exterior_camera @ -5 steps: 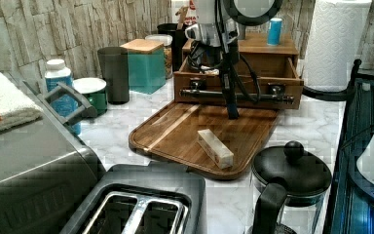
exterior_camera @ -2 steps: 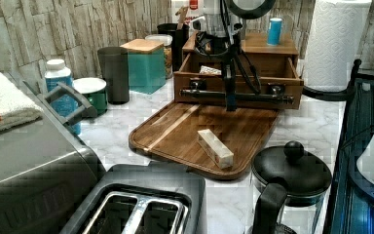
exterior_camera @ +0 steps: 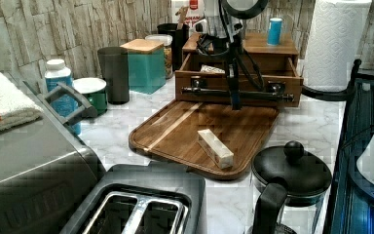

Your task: Close the drawer.

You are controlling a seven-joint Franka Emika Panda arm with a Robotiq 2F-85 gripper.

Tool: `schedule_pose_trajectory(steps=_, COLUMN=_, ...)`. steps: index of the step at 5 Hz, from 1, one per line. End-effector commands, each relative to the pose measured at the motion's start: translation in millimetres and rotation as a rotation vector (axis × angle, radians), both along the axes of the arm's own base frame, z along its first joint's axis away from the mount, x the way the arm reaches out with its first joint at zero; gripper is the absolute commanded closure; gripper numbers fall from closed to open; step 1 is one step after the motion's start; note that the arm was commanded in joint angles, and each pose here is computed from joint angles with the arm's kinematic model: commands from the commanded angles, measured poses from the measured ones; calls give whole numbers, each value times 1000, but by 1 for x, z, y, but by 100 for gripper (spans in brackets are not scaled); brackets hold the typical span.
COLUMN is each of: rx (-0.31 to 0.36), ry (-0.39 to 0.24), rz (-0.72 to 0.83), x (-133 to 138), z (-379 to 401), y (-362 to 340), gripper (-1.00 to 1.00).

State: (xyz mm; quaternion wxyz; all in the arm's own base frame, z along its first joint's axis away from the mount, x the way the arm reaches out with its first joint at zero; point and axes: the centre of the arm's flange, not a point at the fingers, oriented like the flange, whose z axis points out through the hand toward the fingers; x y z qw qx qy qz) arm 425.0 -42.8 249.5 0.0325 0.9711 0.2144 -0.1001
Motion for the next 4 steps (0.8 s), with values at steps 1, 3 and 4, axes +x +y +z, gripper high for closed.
schedule_pose_trajectory(steps=1, rx=3, ry=-239, rz=65, x=72, z=82, y=-176, gripper=100)
schedule_pose_trajectory(steps=3, rx=-53, ry=-314, rz=-26, x=103, z=125, y=-255, gripper=100)
schedule_pose_trajectory(steps=4, rx=-108, ry=-346, rz=10, x=108, z=144, y=-273, gripper=100)
